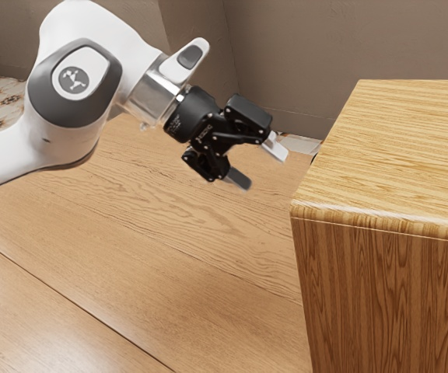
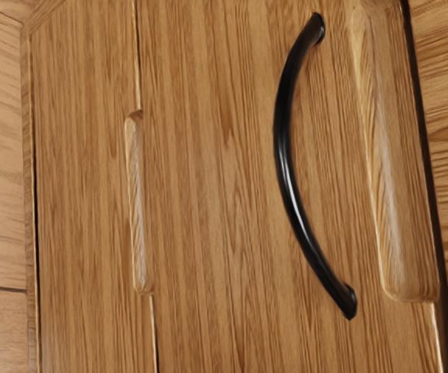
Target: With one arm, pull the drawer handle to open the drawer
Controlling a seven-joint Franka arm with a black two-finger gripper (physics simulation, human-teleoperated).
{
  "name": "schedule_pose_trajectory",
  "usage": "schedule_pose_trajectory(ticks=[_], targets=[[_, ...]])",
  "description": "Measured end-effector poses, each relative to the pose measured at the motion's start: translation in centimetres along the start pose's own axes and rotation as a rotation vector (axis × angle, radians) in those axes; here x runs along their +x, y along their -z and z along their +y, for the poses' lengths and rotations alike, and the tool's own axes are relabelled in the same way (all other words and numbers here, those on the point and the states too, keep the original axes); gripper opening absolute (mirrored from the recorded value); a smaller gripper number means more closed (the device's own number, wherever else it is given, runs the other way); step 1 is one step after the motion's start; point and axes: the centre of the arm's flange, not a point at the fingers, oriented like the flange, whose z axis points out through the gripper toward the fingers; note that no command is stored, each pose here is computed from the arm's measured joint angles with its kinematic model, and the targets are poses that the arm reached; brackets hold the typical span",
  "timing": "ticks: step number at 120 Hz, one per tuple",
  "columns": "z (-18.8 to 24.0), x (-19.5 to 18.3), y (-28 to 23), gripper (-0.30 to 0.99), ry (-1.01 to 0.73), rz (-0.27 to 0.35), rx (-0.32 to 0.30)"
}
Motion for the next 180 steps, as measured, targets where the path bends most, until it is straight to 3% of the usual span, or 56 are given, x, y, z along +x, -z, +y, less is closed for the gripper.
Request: schedule_pose_trajectory(ticks=[23, 44, 64, 103, 180], targets=[[-0.4, 0.7, 0.3, 0.69, 0.017, 0.039, 0.014], [-3.3, 2.4, 0.2, 0.69, 0.105, 0.098, 0.084], [-4.0, 4.6, 0.7, 0.69, 0.128, 0.130, 0.083], [0.1, 4.1, -3.9, 0.69, 0.046, 0.023, 0.044], [-1.4, 4.5, -4.3, 0.69, 0.044, 0.004, 0.052]])
